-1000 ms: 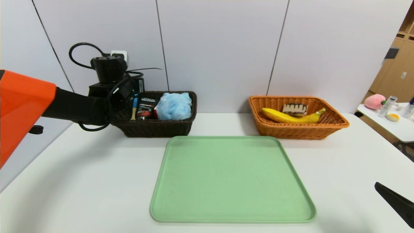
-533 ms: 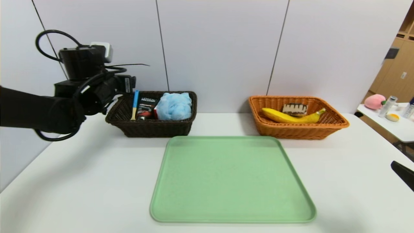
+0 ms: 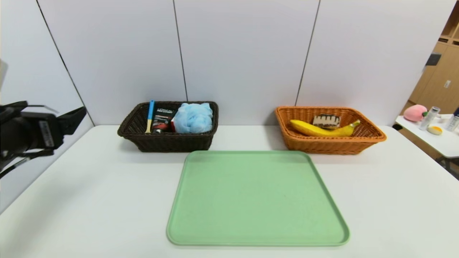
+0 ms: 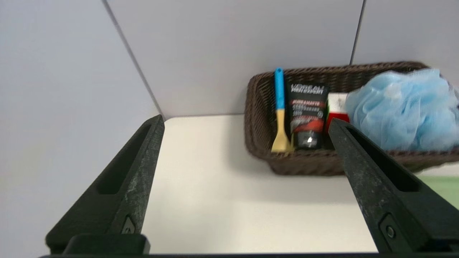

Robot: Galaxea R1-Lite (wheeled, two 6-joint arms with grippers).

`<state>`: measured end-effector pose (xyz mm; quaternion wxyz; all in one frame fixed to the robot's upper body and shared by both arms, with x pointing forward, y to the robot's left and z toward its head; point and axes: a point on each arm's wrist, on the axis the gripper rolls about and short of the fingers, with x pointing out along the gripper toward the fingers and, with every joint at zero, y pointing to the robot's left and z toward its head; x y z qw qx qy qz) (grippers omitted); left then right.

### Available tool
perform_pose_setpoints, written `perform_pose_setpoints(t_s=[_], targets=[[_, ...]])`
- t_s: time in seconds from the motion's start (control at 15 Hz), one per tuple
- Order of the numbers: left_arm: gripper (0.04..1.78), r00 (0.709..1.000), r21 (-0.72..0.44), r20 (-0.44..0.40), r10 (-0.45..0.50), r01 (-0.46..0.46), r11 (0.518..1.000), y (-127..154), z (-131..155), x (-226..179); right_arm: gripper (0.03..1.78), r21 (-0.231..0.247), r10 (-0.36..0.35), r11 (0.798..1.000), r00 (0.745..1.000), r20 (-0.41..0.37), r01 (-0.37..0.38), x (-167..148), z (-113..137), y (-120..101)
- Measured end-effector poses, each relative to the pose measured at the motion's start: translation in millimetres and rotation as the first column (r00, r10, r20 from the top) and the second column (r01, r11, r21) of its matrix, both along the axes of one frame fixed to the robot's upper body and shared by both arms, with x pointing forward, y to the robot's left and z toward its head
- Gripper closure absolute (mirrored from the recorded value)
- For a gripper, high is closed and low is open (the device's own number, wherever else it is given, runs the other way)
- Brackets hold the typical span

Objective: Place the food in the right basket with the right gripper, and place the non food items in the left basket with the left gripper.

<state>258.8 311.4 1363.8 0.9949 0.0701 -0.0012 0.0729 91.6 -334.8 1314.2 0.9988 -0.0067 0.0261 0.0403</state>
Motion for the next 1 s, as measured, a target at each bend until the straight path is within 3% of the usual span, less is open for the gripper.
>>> perform_pose_setpoints(t_s=[0.27,0.6,0.8,1.0], targets=[[0.16,0.997,0.033,0.034,0.071,-0.072,0.997,18.2,-28.7,-72.8,0.10,-0.007,0.007,1.000,1.000,0.015,-0.006,-37.3,-17.3,0.1],[0.15,0.997,0.041,0.073,0.030,-0.033,0.999,25.1,-69.3,-136.4,0.10,-0.034,0.063,0.998,0.992,0.109,-0.060,-67.7,-41.3,1.4],[0.14,0.997,0.037,0.066,0.039,-0.042,0.998,28.1,-88.7,-163.2,0.10,-0.069,0.072,0.996,0.987,0.145,-0.063,-73.0,-48.8,1.7],[0.13,0.990,0.029,0.124,0.065,-0.069,0.997,29.6,-87.9,-173.4,0.10,-0.076,0.070,0.995,0.986,0.152,-0.059,-74.2,-52.0,1.6]])
